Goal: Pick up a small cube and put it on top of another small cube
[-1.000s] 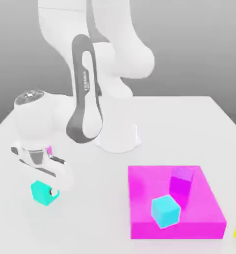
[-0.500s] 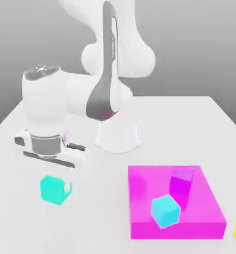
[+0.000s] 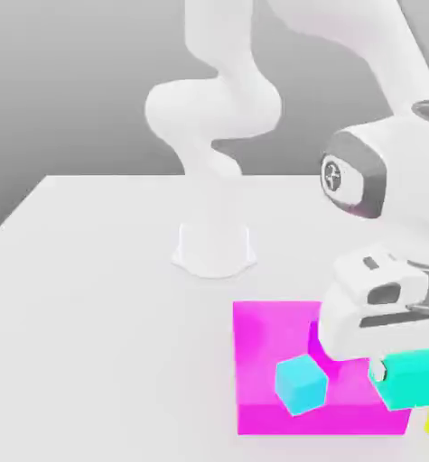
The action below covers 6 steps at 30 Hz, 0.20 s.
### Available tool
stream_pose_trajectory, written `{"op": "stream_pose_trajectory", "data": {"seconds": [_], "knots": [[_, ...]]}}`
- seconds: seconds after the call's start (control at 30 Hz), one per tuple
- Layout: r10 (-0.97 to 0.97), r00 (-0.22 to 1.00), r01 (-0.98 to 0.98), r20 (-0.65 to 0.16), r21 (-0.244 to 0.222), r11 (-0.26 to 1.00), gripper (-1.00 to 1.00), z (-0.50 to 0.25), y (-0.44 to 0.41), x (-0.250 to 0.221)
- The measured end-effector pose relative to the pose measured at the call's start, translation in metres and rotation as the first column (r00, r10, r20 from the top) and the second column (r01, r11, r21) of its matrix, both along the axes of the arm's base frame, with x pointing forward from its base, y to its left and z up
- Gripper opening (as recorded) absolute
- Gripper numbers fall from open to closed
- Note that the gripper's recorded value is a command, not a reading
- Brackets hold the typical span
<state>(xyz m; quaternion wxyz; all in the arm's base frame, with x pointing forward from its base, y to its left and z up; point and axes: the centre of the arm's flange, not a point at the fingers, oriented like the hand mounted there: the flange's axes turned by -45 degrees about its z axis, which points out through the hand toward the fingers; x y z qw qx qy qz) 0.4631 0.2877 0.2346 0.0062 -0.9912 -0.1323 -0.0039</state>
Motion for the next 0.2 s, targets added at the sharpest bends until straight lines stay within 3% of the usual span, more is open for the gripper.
{"op": "stream_pose_trajectory", "data": {"seconds": [0.07, 0.1, 0.2], "knots": [[0.038, 0.999, -0.038, -0.004, -0.009, 0.999, -1.0, -0.034, 0.025, -0.009], [0.045, 0.999, -0.045, -0.005, -0.01, 0.999, 1.0, -0.046, 0.029, -0.012], [0.045, 0.999, -0.045, -0.005, -0.01, 0.999, 1.0, -0.046, 0.029, -0.012]]}}
